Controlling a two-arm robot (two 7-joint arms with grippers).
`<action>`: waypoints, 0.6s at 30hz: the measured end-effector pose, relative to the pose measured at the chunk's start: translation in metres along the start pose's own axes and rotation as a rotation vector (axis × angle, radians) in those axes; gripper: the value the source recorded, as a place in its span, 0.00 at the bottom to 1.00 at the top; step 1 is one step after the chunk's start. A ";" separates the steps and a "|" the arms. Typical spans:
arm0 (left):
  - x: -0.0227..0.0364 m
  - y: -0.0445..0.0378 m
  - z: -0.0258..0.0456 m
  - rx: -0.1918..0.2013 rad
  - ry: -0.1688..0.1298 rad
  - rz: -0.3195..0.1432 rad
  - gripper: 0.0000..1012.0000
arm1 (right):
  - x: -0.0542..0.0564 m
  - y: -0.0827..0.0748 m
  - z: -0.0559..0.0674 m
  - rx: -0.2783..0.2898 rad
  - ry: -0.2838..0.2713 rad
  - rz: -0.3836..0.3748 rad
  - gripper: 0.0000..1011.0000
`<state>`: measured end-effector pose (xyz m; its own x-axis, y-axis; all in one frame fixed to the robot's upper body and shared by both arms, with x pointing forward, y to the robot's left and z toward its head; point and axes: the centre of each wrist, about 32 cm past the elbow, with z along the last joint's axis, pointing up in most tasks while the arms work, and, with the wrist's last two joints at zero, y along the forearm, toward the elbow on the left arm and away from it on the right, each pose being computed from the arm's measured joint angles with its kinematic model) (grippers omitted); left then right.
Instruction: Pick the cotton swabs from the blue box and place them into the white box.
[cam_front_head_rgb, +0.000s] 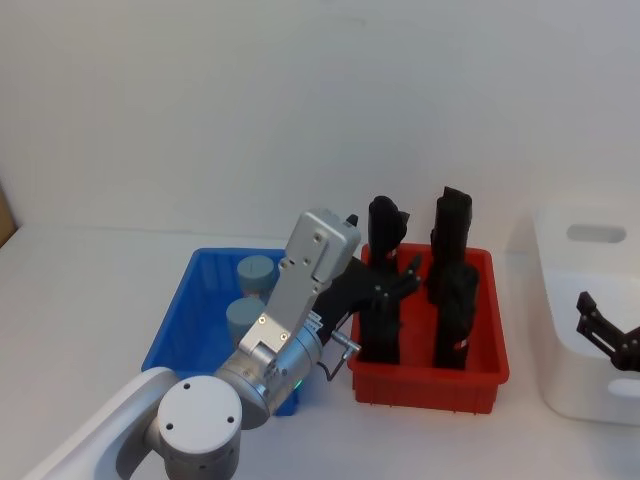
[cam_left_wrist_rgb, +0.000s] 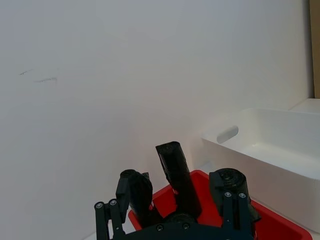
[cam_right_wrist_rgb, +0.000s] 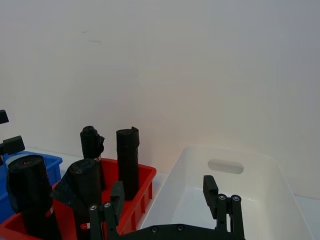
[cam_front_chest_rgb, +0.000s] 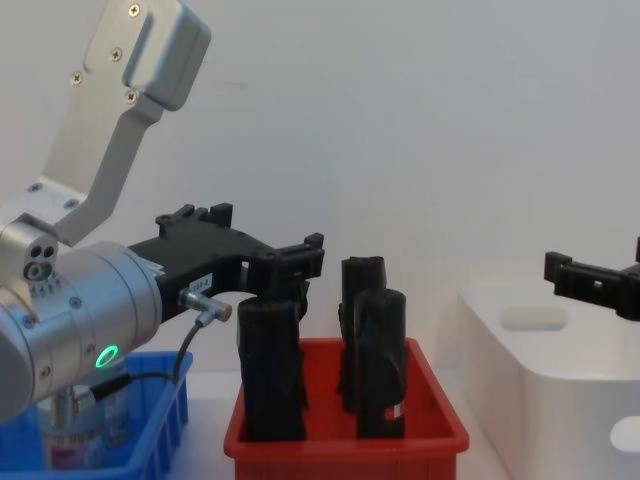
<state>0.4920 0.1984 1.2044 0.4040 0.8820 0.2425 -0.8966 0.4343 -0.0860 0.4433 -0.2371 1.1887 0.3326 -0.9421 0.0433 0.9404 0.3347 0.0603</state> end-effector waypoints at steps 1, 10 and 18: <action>0.0000 0.0000 0.0000 0.000 0.000 0.000 0.99 | 0.000 0.000 0.000 0.000 0.000 0.000 0.99; 0.0000 0.0000 0.0000 0.000 0.000 0.000 0.99 | 0.000 0.000 0.000 0.000 0.000 0.000 0.99; 0.0000 0.0000 0.0000 0.000 0.000 0.000 0.99 | 0.000 0.000 0.000 0.000 0.000 0.000 0.99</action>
<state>0.4920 0.1984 1.2044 0.4040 0.8821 0.2425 -0.8967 0.4343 -0.0860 0.4433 -0.2371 1.1887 0.3326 -0.9421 0.0432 0.9404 0.3347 0.0603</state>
